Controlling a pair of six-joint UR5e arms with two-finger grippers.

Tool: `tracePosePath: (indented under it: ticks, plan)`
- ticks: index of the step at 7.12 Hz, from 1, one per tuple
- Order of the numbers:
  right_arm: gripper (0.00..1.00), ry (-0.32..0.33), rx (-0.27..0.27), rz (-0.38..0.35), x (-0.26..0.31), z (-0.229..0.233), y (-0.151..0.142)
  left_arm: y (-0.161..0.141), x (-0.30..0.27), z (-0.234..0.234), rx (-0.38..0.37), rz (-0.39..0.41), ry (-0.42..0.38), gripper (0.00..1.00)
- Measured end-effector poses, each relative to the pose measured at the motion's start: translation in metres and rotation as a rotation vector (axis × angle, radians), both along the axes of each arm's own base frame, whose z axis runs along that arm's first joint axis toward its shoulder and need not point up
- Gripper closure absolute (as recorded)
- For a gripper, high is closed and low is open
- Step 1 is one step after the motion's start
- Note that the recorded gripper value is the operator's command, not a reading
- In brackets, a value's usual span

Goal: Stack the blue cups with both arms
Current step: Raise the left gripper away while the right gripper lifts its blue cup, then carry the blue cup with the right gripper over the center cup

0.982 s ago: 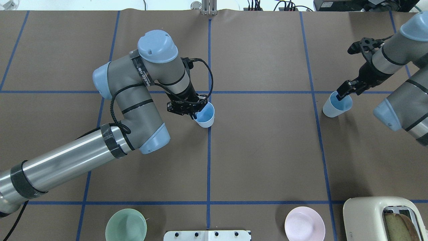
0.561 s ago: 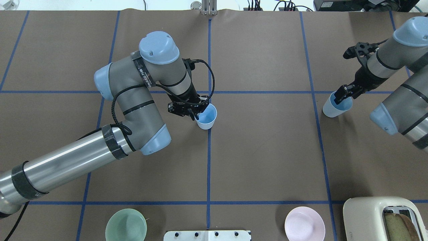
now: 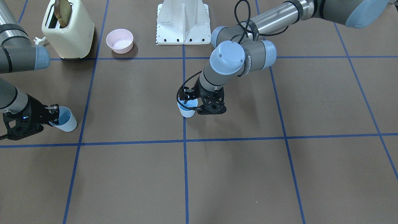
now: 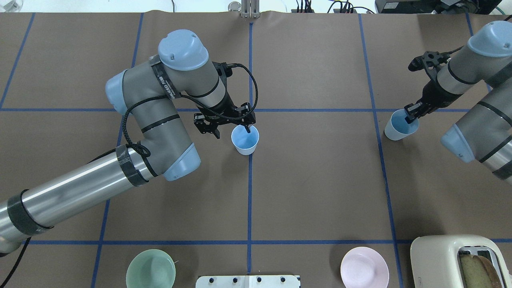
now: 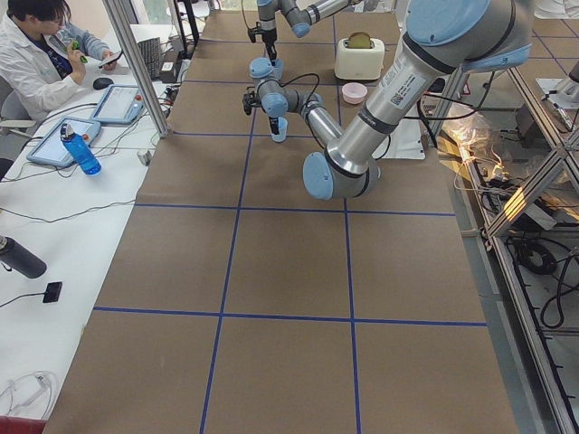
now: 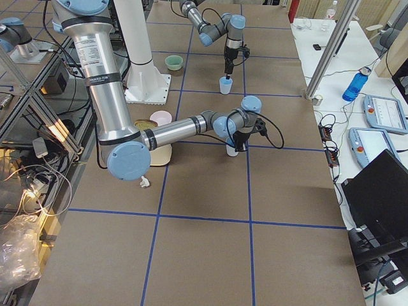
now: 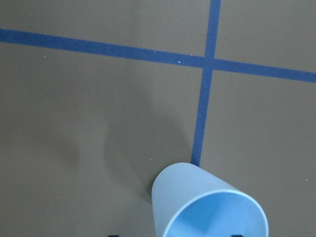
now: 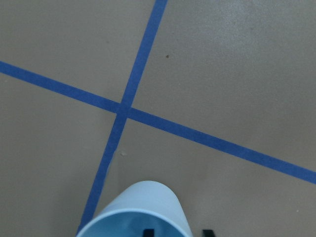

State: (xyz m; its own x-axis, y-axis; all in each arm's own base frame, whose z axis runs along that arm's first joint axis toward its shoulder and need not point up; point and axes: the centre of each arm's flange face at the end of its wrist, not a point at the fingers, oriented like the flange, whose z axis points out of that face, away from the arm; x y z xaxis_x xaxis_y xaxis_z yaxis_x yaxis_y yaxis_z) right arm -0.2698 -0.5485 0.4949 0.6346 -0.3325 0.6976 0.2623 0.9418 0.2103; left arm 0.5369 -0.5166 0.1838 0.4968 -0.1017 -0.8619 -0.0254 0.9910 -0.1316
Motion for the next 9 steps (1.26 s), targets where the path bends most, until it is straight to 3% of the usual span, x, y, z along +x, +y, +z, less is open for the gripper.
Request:
tracePosePath:
  ticks: [3,4,6,9]
  plan:
    - [1.0,-0.021,0.021,-0.001,0.001,-0.021,-0.001,-0.026,-0.07,0.011,-0.028,-0.018,0.03,0.06]
    - [1.0,-0.031,0.028,0.002,0.0,-0.033,-0.002,-0.031,-0.099,0.022,-0.008,-0.011,0.018,0.06]
    - [1.0,-0.037,0.011,0.027,-0.007,-0.088,-0.01,-0.042,-0.163,0.045,0.081,0.034,-0.048,0.06]
    - [1.0,-0.086,-0.072,0.106,-0.051,-0.182,-0.003,-0.051,-0.224,0.102,0.216,0.121,-0.113,0.05]
